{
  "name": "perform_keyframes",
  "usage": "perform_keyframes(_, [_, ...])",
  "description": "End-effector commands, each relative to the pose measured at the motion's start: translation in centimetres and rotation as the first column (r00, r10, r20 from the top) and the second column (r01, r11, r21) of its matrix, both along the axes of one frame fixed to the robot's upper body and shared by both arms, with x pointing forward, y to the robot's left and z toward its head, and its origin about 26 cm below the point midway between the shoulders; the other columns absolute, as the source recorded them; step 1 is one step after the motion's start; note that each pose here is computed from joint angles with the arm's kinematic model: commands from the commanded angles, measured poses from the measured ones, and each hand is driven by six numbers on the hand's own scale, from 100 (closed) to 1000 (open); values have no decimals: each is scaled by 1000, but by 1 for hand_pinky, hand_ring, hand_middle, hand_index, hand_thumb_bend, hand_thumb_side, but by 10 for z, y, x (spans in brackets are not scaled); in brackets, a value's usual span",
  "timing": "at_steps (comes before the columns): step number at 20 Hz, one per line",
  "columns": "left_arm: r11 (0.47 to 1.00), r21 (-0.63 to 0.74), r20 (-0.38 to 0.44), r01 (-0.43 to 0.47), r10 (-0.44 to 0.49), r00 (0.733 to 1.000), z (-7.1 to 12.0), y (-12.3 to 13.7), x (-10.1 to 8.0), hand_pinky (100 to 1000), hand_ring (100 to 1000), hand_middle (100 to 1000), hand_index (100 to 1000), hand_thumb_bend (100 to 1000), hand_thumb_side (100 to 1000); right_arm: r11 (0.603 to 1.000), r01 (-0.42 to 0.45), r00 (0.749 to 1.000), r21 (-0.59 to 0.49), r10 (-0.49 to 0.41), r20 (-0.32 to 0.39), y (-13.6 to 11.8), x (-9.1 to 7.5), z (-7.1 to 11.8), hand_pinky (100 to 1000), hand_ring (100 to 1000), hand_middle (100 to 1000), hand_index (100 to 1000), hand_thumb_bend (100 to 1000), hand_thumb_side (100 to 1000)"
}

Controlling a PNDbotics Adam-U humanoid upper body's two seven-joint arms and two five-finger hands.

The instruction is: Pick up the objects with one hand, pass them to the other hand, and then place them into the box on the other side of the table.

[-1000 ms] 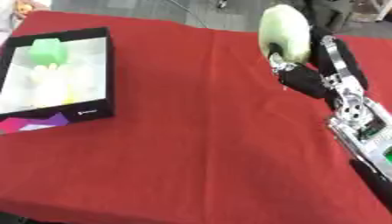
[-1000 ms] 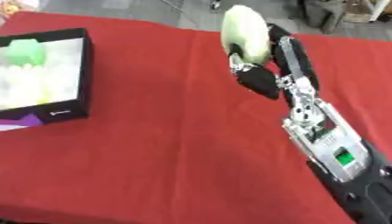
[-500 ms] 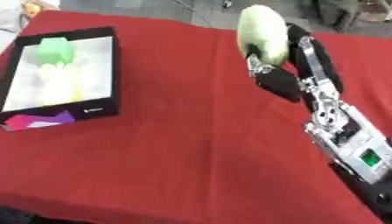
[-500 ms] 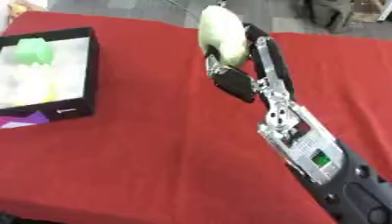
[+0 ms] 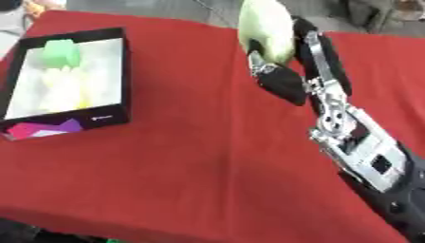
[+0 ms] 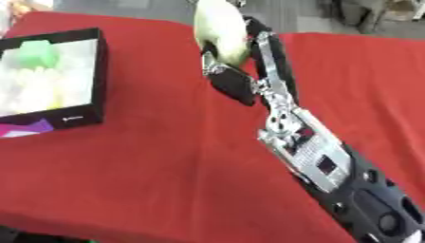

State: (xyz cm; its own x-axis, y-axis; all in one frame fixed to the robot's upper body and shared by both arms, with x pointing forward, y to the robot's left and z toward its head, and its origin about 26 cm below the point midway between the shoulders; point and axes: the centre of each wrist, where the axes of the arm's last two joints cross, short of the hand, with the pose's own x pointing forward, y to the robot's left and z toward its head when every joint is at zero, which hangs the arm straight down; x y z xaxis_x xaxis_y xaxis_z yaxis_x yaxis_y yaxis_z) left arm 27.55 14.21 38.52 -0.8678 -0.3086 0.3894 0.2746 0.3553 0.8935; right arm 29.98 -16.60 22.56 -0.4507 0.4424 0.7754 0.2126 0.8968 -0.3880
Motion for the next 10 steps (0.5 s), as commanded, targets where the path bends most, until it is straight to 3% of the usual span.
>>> perform_keyframes(1, [996,74,-10,-53,54,998,8,-7,-4,949,826,809,845,100,805,1000,20,999,-18,-19,38,6,-4,8,685,497,457,522,100,100])
perform_keyframes(10, [965,223,-14,-138,144,989,10,-26,16,948,838,813,865,100,836,995,34,999,-95,-30,39,23,-8,7,681,493,453,518,100,100])
